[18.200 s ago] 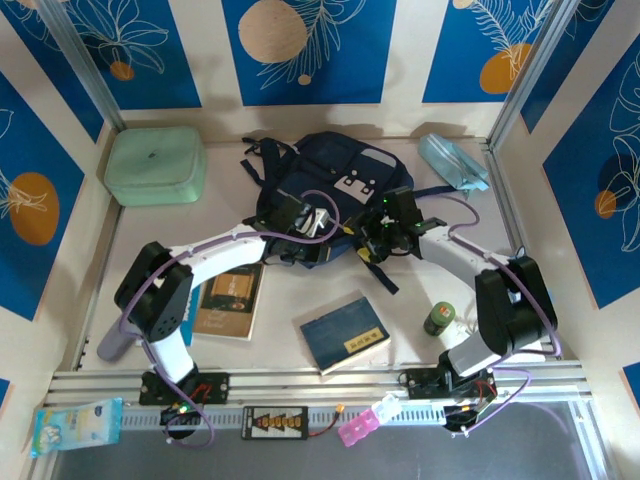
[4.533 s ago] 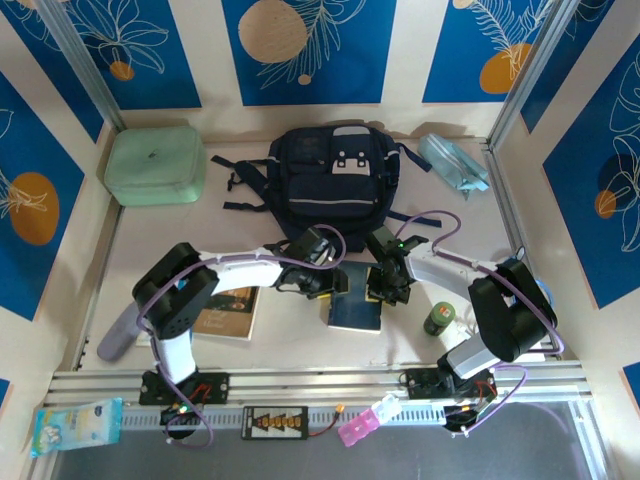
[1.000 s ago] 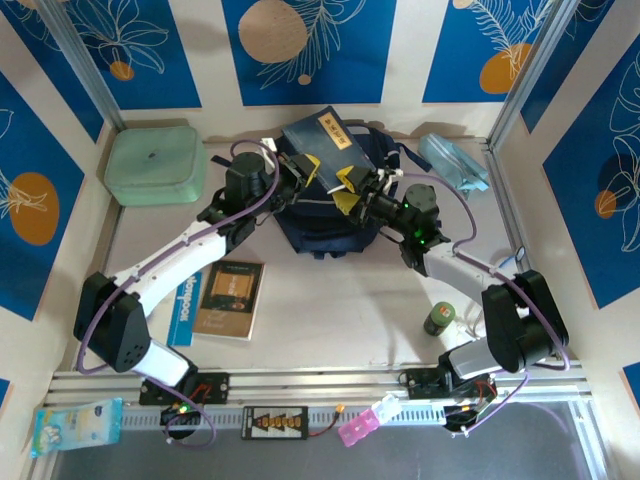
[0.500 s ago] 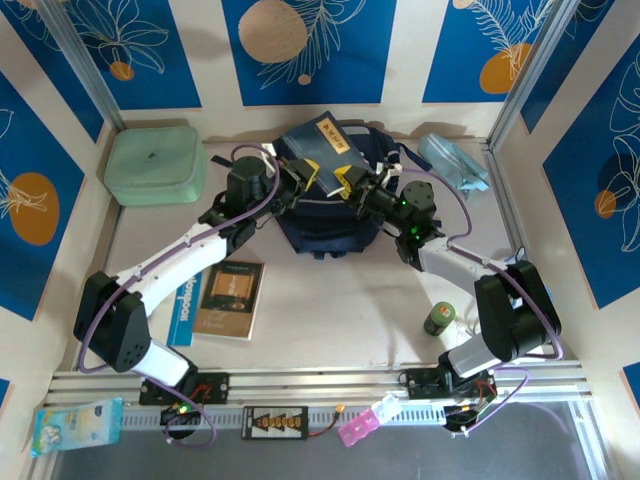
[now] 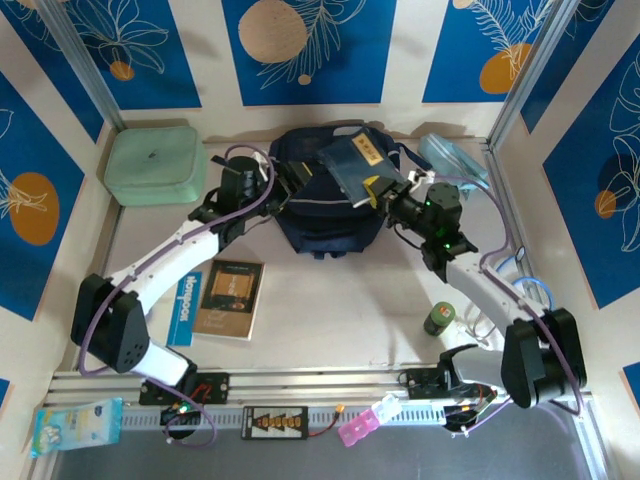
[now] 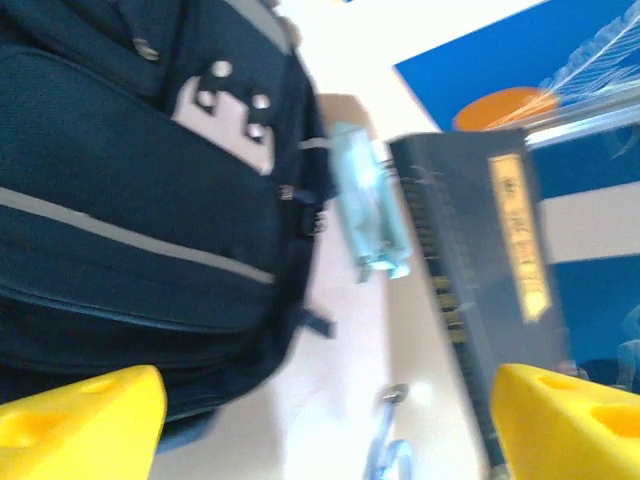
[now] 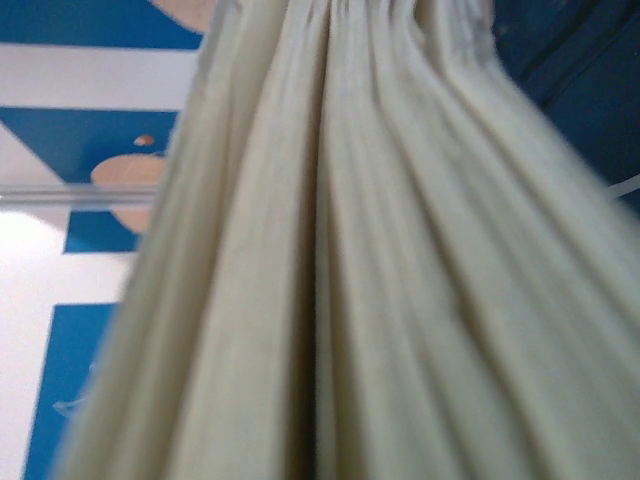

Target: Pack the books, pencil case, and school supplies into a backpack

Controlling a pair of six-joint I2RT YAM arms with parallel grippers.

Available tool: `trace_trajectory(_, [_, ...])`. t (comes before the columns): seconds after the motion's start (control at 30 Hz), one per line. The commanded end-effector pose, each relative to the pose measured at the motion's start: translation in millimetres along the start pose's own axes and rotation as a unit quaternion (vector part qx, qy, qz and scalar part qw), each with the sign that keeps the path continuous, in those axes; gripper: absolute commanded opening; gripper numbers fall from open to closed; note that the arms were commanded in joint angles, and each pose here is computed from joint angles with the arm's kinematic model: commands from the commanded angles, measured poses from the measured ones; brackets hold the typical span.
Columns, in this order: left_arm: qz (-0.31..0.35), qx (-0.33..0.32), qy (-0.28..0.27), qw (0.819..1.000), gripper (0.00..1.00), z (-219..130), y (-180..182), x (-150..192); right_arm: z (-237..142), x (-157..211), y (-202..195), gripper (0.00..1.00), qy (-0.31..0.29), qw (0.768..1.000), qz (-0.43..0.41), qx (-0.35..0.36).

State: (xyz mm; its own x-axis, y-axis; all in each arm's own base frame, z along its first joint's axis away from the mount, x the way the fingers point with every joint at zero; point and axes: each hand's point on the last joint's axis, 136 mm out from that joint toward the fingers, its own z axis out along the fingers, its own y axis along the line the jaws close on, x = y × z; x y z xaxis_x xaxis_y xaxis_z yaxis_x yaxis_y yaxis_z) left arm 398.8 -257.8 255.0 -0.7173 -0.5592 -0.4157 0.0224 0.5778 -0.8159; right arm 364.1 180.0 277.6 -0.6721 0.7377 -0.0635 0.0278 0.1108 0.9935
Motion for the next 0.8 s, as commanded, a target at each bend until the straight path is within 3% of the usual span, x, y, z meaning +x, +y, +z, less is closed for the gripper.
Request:
trace_trajectory(0.0, [0.084,-0.054,0.054,0.994,0.88,18.7,34.2,13.9,-19.6,-11.9,-30.8,0.1,-0.031,0.997,-0.039,0.064])
trace_trajectory(0.17, [0.135,-0.054,0.111,0.983,0.91,58.6,47.6,26.1,-35.1,-14.5,-39.5,0.1,-0.04,0.994,-0.048,0.09])
trace_trajectory(0.3, [0.154,-0.093,0.141,0.973,0.91,84.2,76.4,34.3,-42.0,-13.2,-45.1,0.1,-0.039,0.992,-0.052,0.105])
trace_trajectory(0.5, [0.125,-0.11,0.188,0.968,0.88,95.3,106.8,78.4,-50.7,-12.8,-56.8,0.1,-0.038,0.989,-0.048,0.132])
trace_trajectory(0.77, [0.068,-0.09,0.226,0.968,0.87,90.7,107.0,144.0,-67.9,-32.0,-50.6,0.12,-0.059,0.99,-0.052,0.115])
